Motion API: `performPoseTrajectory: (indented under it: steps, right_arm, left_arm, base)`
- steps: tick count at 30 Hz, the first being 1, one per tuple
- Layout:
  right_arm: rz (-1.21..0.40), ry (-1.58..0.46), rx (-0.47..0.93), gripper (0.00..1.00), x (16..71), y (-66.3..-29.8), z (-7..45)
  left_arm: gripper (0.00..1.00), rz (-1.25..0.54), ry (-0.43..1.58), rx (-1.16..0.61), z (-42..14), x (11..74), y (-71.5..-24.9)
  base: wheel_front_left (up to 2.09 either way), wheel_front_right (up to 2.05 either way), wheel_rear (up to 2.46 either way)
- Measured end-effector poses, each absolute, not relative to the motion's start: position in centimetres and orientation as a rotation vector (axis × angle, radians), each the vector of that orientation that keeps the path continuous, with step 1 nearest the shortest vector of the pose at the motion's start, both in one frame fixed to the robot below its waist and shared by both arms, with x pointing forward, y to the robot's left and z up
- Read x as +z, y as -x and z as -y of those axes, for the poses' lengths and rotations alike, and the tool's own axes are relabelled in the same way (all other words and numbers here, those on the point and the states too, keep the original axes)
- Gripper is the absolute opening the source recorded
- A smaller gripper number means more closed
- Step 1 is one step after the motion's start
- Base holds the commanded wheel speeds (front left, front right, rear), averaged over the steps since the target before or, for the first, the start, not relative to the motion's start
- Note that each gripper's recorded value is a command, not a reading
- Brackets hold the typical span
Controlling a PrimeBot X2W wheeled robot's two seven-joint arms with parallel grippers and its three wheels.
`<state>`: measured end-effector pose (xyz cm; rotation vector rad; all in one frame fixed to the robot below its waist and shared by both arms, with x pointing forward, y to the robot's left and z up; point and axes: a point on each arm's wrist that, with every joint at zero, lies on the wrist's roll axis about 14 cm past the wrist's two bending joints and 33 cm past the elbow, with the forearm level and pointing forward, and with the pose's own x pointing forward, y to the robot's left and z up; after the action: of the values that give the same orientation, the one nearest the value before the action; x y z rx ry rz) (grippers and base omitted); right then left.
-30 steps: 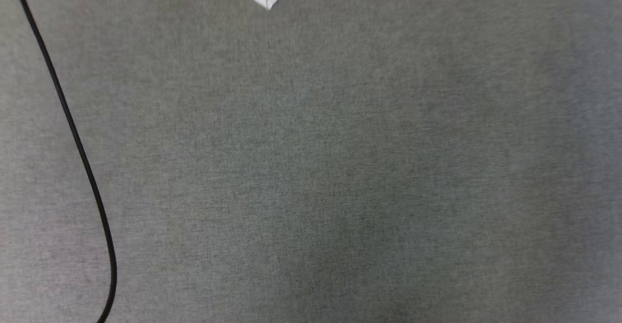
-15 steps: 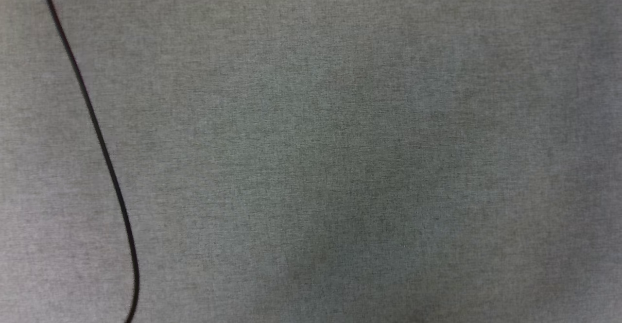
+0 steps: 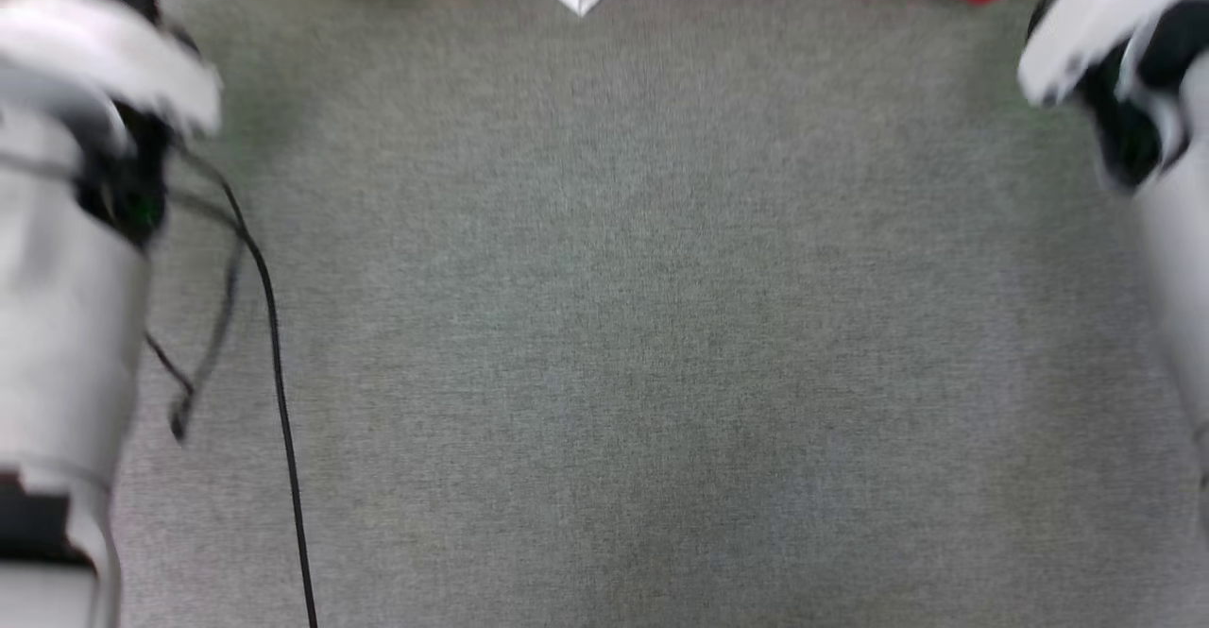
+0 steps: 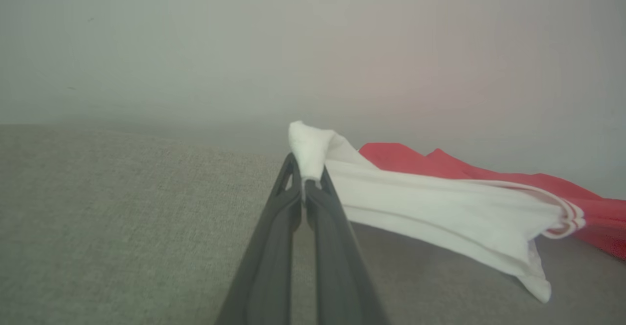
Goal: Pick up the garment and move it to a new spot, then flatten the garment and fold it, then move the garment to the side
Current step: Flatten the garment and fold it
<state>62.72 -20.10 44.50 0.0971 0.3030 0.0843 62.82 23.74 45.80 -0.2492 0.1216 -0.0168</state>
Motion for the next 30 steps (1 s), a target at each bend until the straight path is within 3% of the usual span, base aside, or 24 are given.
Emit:
performPoseTrajectory:
  steps: [14, 30]
  right_arm:
    - [-0.326, -0.143, 0.107, 0.0, 43.2, -50.5, 21.3]
    - [-0.375, -0.181, 0.118, 0.0, 41.4, -38.3, 20.9]
  left_arm:
    - [0.0, -0.228, 0.313, 0.052, -25.9, 42.5, -48.0]
    - [0.0, -0.337, 0.359, 0.168, -27.0, 41.5, -34.9]
  base:
    - [0.0, 0.0, 0.0]
    - [0.0, 0.0, 0.0]
